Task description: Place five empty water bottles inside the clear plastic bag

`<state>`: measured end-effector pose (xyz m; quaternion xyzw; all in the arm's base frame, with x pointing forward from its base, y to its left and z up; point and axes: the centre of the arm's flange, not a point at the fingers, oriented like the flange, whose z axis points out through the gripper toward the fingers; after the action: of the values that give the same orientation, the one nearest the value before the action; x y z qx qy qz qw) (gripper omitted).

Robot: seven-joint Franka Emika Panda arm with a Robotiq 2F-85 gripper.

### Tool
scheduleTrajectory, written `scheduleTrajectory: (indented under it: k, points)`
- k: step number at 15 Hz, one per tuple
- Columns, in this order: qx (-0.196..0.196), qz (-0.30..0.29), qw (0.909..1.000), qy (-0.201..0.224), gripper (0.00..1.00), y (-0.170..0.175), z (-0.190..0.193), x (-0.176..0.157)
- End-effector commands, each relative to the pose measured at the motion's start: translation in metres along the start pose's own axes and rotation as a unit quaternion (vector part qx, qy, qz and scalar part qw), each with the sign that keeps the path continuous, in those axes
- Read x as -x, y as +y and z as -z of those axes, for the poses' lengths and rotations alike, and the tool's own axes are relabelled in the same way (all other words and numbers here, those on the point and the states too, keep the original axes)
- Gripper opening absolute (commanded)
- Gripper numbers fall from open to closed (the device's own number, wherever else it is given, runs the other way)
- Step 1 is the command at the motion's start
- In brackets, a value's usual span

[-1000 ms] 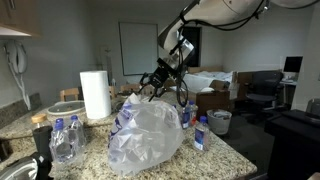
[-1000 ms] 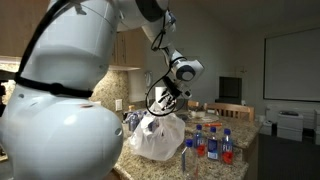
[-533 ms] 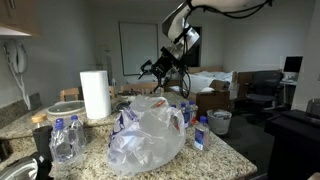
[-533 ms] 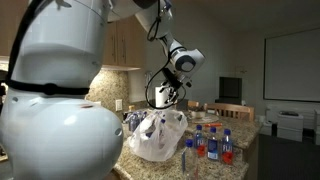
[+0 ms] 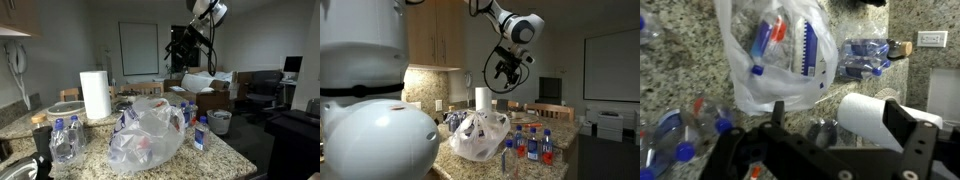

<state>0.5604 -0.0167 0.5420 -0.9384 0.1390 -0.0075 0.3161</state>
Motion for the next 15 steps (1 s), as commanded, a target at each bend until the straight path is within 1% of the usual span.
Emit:
scheduleTrajectory:
  k: [1, 3, 4, 6, 7, 8, 9, 10, 12, 15]
  points:
    - [0.082, 0.008, 0.9964, 0.020, 1.00, 0.021, 0.029, -0.031]
    - [0.128, 0.011, 0.9912, 0.034, 1.00, 0.036, 0.024, -0.050]
    - [0.152, 0.008, 0.9877, 0.035, 1.00, 0.044, 0.015, -0.063]
    - [0.191, 0.008, 0.9811, 0.026, 1.00, 0.061, -0.007, -0.088]
    - [0.204, 0.010, 0.9787, 0.023, 1.00, 0.069, -0.018, -0.098]
    - [0.211, 0.009, 0.9771, 0.024, 1.00, 0.077, -0.031, -0.106]
    - [0.215, 0.006, 0.9765, 0.017, 1.00, 0.082, -0.042, -0.108]
    - [0.197, 0.011, 0.9802, 0.018, 1.00, 0.080, -0.031, -0.089]
    - [0.204, 0.008, 0.9790, 0.008, 1.00, 0.090, -0.051, -0.101]
    - [0.208, 0.006, 0.9782, 0.007, 1.00, 0.091, -0.058, -0.108]
